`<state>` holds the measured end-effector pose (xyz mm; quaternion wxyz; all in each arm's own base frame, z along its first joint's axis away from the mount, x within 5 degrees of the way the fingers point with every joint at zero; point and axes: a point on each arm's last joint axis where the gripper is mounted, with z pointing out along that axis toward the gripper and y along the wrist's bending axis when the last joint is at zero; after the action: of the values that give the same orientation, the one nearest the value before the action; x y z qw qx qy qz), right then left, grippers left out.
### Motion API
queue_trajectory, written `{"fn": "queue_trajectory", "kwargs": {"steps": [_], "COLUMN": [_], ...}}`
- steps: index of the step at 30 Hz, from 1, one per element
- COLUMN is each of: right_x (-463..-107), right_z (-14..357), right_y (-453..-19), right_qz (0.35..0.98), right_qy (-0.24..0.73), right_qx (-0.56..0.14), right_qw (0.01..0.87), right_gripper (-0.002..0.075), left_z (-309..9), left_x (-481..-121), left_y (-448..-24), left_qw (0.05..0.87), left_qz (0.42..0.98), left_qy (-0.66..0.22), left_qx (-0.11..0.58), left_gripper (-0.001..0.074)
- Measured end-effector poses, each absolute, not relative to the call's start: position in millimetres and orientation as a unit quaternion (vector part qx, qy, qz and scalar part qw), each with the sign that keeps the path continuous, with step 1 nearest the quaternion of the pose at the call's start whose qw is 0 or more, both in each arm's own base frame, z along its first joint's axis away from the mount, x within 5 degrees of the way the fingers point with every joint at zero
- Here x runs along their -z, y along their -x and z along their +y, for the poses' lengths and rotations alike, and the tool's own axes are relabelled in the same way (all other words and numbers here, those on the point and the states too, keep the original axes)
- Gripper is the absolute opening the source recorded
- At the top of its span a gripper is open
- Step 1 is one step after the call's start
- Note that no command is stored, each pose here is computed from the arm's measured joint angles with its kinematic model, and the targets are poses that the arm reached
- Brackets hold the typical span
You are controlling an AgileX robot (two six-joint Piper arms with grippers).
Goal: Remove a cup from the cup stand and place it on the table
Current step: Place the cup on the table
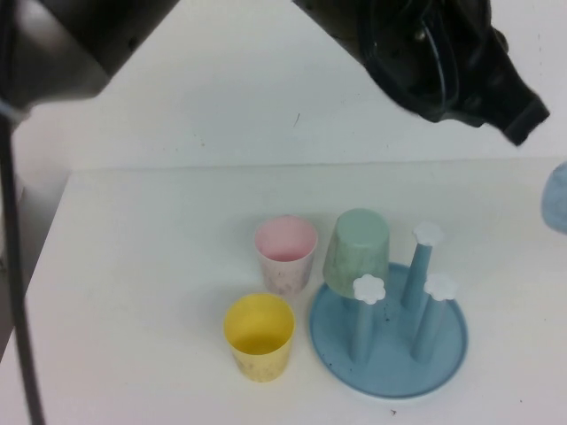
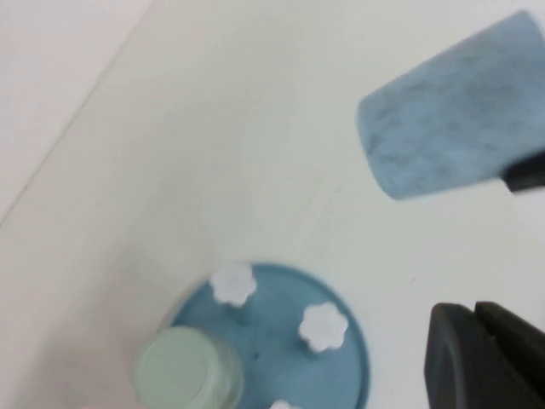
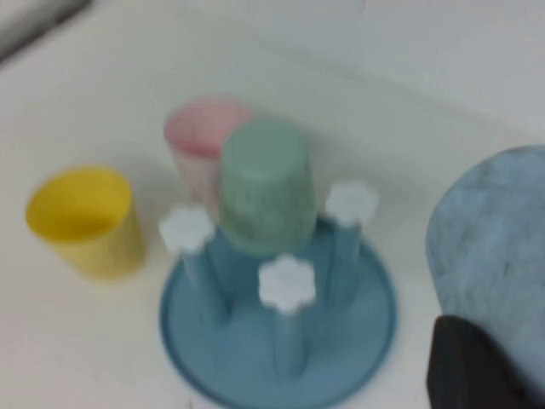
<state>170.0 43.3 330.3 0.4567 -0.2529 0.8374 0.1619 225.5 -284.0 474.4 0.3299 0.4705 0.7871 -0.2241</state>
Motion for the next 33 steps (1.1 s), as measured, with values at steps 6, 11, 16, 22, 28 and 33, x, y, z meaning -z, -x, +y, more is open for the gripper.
{"fn": "queue_trajectory", "kwargs": {"steps": [6,11,16,22,28,33], "right_x": [-310.2,-281.7,-253.4,-231.5,-205.6,-192.4], "right_z": [40.6,49.5,62.1,68.5,69.6,69.6], "right_y": [-211.2,-233.4,-245.1,-263.1,-283.7,-292.3], "right_qz": [0.878,0.896,0.907,0.914,0.925,0.928], "right_qy": [0.277,0.308,0.338,0.347,0.347,0.344], "right_qx": [-0.160,-0.148,-0.117,-0.108,-0.104,-0.098], "right_qw": [0.355,0.284,0.221,0.179,0.117,0.103], "right_gripper": [0.0019,0.0019,0.0019,0.0019,0.0019,0.0019], "left_z": [-284.2,-276.2,-258.7,-227.7,-198.9,-180.7], "left_x": [-461.9,-428.0,-402.2,-386.0,-380.3,-382.3], "left_y": [-195.7,-185.4,-174.6,-154.8,-135.3,-123.9], "left_qw": [0.323,0.275,0.233,0.207,0.228,0.251], "left_qz": [0.794,0.824,0.847,0.867,0.873,0.872], "left_qy": [-0.492,-0.485,-0.471,-0.447,-0.420,-0.404], "left_qx": [0.152,0.103,0.082,0.075,0.097,0.114], "left_gripper": [0.0000,-0.0001,-0.0001,-0.0001,-0.0001,-0.0001]}}
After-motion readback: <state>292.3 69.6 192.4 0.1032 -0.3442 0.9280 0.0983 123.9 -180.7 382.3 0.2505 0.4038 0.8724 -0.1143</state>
